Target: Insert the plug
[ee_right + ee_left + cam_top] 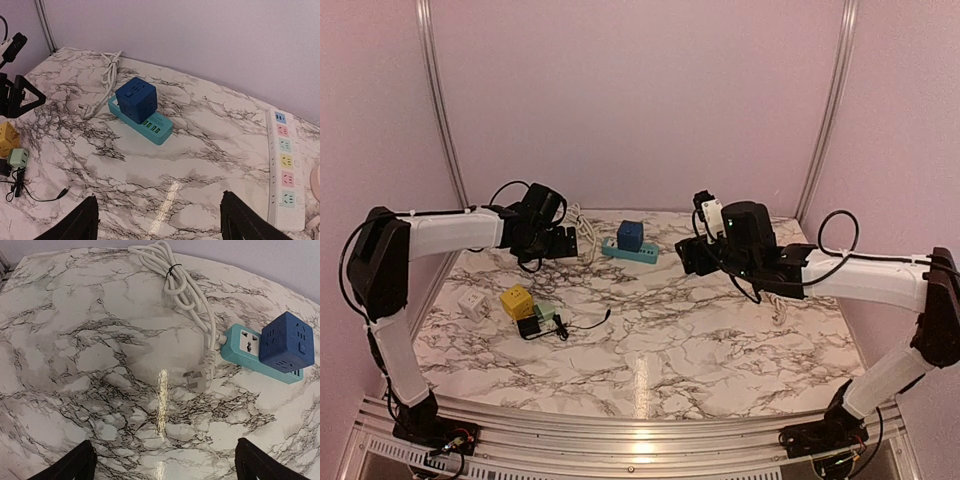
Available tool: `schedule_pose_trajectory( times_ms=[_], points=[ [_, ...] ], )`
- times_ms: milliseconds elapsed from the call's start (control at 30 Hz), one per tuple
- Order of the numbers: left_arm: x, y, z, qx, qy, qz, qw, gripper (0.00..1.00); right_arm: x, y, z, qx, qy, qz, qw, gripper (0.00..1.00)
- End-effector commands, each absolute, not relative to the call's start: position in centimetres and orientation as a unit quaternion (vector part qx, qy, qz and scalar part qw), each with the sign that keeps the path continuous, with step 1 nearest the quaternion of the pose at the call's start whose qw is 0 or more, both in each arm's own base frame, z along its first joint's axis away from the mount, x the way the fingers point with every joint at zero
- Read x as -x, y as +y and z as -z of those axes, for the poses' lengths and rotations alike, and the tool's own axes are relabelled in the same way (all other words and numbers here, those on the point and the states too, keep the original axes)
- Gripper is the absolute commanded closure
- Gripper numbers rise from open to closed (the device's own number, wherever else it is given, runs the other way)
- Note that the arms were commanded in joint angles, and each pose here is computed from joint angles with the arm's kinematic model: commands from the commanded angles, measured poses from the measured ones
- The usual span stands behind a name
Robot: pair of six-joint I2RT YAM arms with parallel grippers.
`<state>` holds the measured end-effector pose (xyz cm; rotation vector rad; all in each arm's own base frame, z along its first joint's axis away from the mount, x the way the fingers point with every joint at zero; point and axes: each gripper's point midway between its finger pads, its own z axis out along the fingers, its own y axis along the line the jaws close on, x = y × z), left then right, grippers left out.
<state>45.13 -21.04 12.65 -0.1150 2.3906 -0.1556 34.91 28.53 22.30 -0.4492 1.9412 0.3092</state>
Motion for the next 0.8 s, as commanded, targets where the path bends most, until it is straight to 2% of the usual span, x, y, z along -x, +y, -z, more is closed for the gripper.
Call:
schedule_pose_trajectory(
  times_ms=[0, 133, 200, 267, 533, 767],
  points=[
    [-43.2, -20.0, -13.2, 0.05, 0.931, 0.063, 0.356, 0.01, -38.7, 29.0, -22.9, 0.171, 0.811, -0.175, 0.531, 0.21],
    [-41.1, -19.7, -14.8, 0.045, 0.927, 0.074, 0.366, 0.01, -42.5, 29.2, -20.4, 0.153, 0.83, -0.229, 0.485, 0.27],
    [-39.7, -19.7, -16.0, 0.038, 0.923, 0.078, 0.374, 0.01, -44.3, 29.2, -19.2, 0.141, 0.832, -0.266, 0.466, 0.39],
    [-38.3, -19.2, -17.7, 0.036, 0.919, 0.081, 0.385, 0.01, -46.2, 29.3, -17.8, 0.13, 0.837, -0.286, 0.448, 0.46],
    [-31.7, -16.0, -21.3, 0.046, 0.901, 0.109, 0.417, 0.01, -52.0, 31.3, -12.7, 0.127, 0.855, -0.312, 0.396, 0.53],
    [-27.3, -12.8, -23.1, 0.069, 0.884, 0.131, 0.443, 0.01, -54.7, 33.1, -9.3, 0.109, 0.86, -0.33, 0.372, 0.53]
  ],
)
